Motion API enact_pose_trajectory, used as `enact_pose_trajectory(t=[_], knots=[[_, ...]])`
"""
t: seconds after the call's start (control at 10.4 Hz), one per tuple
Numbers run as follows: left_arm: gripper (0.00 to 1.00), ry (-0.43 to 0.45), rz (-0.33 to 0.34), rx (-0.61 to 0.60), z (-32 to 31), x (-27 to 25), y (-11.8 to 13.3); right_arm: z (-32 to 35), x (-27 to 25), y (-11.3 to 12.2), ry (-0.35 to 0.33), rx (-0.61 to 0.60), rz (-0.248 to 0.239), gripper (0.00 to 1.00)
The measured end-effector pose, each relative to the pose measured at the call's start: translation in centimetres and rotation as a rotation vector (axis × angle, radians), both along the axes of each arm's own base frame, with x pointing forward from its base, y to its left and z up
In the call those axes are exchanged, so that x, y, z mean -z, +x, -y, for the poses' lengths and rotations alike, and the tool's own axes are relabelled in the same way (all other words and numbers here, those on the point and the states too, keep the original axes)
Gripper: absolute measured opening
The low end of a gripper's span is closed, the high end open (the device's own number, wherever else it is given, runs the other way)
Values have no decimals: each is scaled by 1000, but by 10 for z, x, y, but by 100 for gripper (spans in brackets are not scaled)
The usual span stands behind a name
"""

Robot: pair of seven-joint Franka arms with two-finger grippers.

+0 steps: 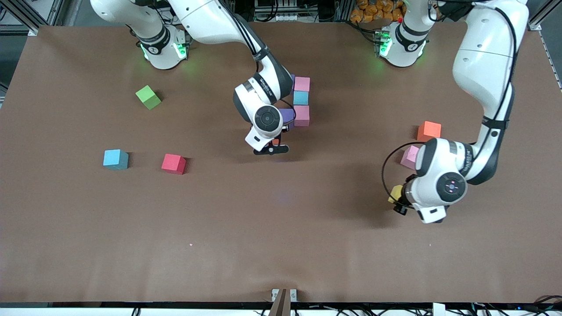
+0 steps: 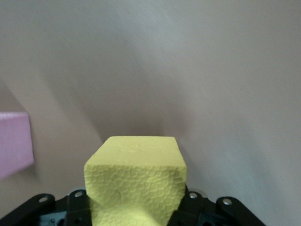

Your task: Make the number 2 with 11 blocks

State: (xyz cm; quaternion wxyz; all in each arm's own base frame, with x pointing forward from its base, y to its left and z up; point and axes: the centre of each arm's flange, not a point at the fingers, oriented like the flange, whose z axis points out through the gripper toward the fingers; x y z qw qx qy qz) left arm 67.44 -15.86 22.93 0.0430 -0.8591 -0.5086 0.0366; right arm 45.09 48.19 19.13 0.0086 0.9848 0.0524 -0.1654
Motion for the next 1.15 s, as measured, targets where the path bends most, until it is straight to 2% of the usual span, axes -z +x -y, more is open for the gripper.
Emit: enact_pose_trajectory(t=[0.29, 0.48, 0.77, 1.15], knots=[[56, -19, 24, 155, 75, -16, -17, 0, 0, 0, 7, -21, -1, 59], [56, -63, 20, 276, 123, -23, -35, 1, 0, 0, 7, -25, -2, 59], [56, -105, 15, 427, 165, -28, -54, 1, 1, 0, 6, -25, -4, 59], [56, -109, 8, 599, 195, -25, -73, 1, 1, -1, 6, -25, -5, 59]])
